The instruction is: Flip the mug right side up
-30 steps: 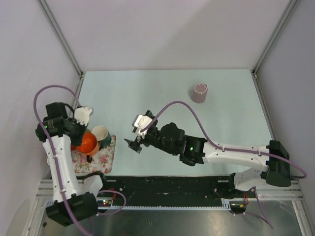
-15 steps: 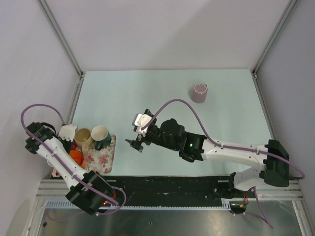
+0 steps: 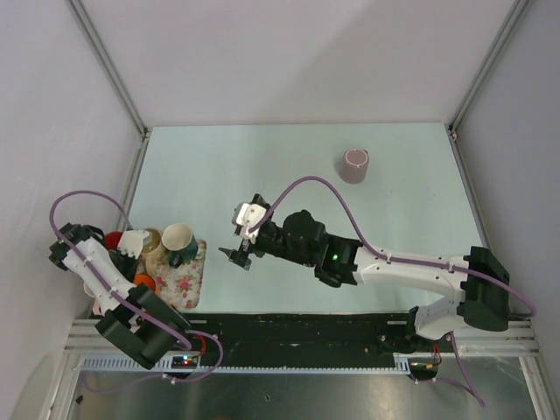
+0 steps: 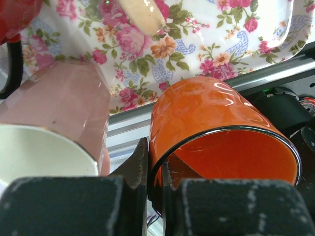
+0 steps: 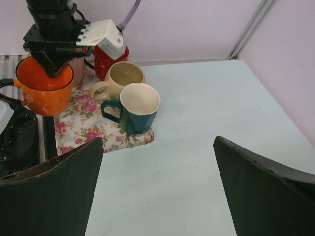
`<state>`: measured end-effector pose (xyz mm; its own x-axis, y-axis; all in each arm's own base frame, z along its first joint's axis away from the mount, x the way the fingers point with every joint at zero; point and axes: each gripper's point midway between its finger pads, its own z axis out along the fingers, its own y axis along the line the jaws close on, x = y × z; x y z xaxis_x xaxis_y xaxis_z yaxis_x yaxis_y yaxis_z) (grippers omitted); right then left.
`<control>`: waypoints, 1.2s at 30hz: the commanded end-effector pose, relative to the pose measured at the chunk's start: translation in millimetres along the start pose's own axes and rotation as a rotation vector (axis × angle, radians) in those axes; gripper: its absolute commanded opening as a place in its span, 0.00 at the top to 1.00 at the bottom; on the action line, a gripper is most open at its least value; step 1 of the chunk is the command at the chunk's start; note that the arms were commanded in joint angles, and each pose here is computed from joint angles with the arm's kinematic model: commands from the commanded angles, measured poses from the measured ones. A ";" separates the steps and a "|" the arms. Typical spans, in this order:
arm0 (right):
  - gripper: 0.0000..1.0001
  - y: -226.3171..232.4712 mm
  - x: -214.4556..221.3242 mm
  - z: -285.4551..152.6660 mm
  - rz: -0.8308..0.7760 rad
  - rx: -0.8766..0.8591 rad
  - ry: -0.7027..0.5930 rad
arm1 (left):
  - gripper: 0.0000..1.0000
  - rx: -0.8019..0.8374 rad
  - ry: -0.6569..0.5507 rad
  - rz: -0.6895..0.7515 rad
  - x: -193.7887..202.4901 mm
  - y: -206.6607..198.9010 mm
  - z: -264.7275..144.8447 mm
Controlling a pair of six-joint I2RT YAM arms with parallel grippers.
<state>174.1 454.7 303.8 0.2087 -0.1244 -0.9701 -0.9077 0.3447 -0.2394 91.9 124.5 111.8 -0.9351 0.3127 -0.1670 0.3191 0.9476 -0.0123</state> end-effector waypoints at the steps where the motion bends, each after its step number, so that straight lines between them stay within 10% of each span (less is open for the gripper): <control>1: 0.01 -6.1 -17.9 4.6 -0.024 0.010 -0.078 | 1.00 0.047 -0.010 0.086 -1.9 -11.3 9.2; 36: 0.01 -17.5 -24.3 5.4 -0.051 0.028 -0.100 | 1.00 -0.077 -0.150 0.223 -33.5 31.6 44.8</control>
<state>184.7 456.3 310.6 0.2627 -0.1059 -0.9590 -0.8933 0.3490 -0.2833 127.5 134.9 70.2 -0.8431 0.4672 -0.2663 0.4703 0.8807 0.0563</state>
